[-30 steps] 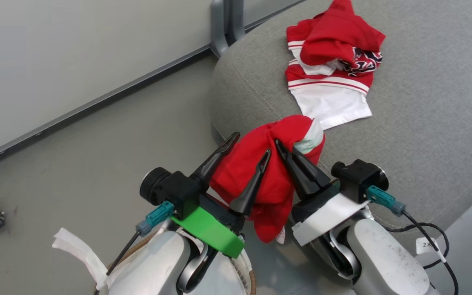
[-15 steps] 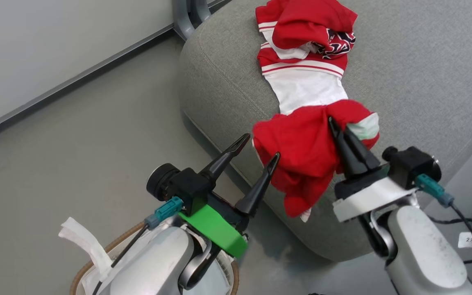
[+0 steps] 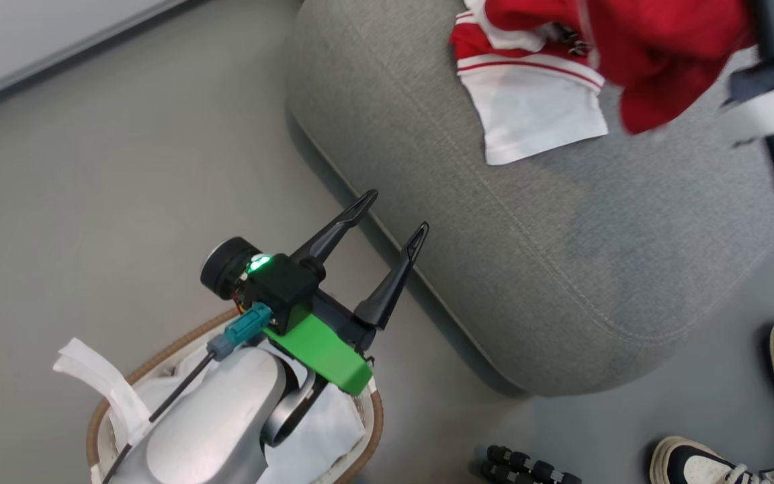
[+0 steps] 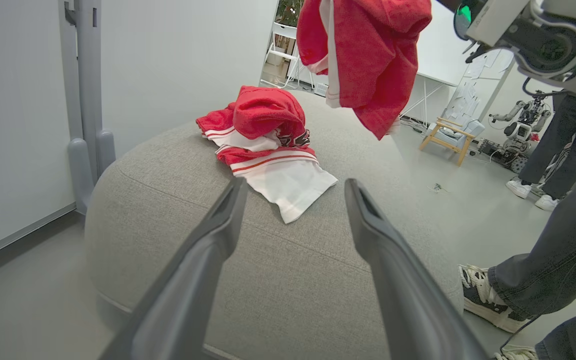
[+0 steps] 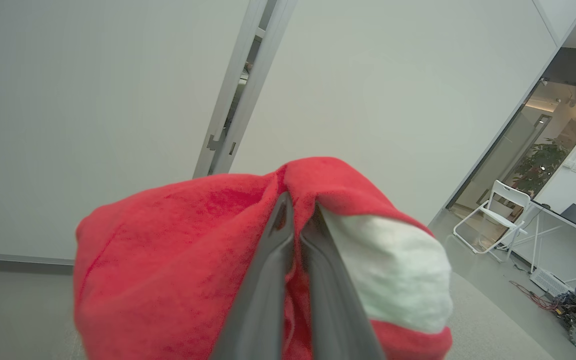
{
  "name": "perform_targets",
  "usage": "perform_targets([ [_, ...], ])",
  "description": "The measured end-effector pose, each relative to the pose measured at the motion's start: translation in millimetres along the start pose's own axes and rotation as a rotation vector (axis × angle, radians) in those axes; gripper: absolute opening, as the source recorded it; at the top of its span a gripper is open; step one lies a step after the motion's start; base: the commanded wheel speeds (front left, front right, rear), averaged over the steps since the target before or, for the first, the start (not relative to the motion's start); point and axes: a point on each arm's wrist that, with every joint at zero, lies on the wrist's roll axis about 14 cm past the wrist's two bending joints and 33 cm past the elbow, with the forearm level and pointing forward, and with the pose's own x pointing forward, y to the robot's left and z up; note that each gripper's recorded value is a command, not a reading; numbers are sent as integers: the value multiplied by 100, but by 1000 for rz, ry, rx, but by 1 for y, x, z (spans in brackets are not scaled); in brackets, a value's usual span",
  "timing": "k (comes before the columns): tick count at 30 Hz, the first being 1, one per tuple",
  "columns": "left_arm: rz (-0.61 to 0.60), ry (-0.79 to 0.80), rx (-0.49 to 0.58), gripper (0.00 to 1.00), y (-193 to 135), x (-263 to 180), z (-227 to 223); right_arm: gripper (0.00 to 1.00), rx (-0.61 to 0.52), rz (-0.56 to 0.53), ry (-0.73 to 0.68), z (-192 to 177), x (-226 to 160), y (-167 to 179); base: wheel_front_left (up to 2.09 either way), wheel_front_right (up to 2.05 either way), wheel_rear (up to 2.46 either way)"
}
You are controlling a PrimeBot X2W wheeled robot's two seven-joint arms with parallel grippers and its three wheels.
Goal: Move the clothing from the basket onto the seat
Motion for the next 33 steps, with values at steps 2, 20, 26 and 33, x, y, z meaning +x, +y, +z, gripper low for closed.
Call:
perform_targets([
  [2,11,1,-5,100,11,-1,-5,0,-41,-23,7,-3,17,-13,0,0,0],
  [20,195,4,-51,100,105,-39,-46,0,-8,-122,326,-167,69,22,0,0,0],
  [26,259,29,-70,100,126,-57,-63,100,49,-141,448,-222,42,46,0,0,0],
  [33,275,31,-80,100,124,-58,-60,100,96,-172,435,-216,21,46,0,0,0],
])
